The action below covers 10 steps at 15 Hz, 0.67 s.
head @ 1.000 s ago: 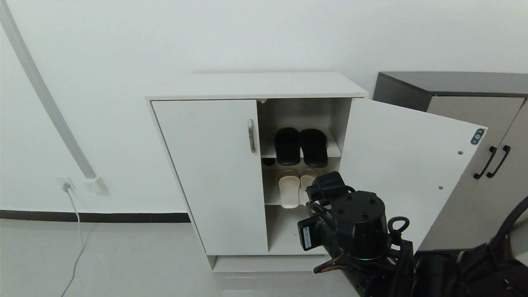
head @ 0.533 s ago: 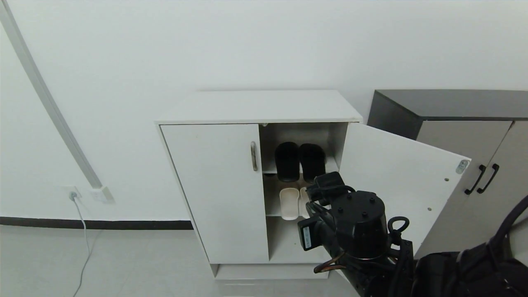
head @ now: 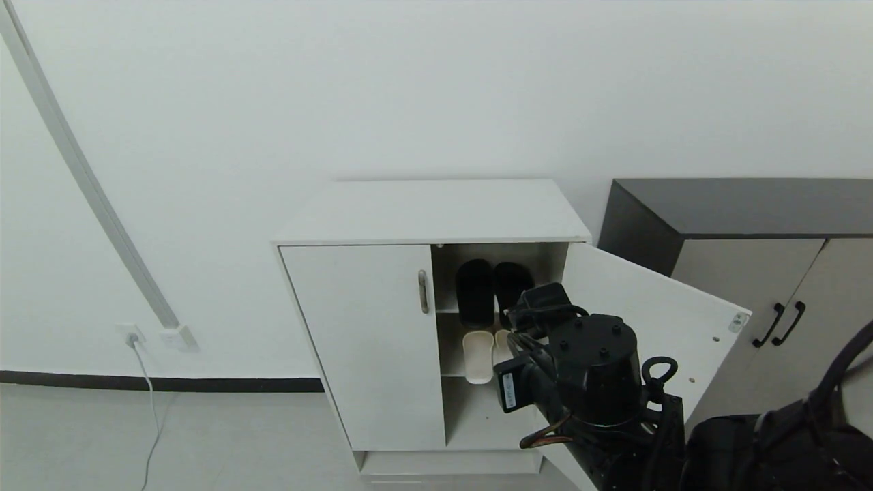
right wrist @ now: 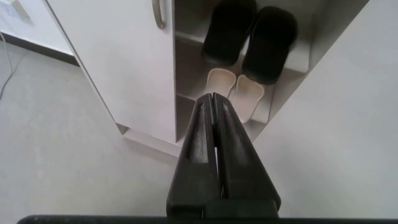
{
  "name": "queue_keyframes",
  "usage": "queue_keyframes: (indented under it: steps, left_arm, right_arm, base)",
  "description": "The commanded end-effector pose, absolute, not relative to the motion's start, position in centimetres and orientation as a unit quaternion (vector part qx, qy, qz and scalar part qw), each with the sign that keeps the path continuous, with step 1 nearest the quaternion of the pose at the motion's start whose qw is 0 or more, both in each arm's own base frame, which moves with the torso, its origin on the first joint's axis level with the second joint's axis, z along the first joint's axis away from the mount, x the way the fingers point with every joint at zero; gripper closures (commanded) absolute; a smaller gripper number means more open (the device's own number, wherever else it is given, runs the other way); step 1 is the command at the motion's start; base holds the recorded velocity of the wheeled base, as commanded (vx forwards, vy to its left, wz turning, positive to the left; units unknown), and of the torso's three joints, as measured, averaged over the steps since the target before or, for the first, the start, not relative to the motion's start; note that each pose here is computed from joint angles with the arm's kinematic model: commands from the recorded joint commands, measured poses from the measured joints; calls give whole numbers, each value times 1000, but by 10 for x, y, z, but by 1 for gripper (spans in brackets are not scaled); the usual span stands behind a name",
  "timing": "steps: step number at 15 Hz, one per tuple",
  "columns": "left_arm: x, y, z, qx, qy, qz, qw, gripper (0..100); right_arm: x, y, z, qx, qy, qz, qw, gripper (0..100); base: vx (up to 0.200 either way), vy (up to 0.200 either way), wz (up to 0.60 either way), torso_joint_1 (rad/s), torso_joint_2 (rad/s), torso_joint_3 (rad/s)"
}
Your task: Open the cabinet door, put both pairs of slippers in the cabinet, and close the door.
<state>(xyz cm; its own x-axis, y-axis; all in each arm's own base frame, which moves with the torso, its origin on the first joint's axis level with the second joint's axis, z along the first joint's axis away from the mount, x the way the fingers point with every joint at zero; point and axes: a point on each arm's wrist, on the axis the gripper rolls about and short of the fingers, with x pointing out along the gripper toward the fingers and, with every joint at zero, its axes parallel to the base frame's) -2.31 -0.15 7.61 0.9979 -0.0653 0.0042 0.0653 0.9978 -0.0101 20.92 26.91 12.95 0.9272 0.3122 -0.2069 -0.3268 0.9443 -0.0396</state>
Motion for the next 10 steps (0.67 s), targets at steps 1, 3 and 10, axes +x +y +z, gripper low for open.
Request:
queue_keyframes:
  steps: [1,3,10]
  left_arm:
    - [-23,-2,76,-5,-1,-32,999,100]
    - [-23,-2,76,-5,-1,-32,999,100]
    - [-23,-2,76,-6,-1,-32,999,100]
  right_arm:
    - [209,269,130,-37,99,163,981,100]
    - [209,269,129,-37,100,163,981,100]
    - [209,268,128,-37,101,164,981,100]
  base:
    - [0,0,0,227,-530,-320]
    - [0,0,0,234,-549,-327]
    - [0,0,0,251,-576,-320]
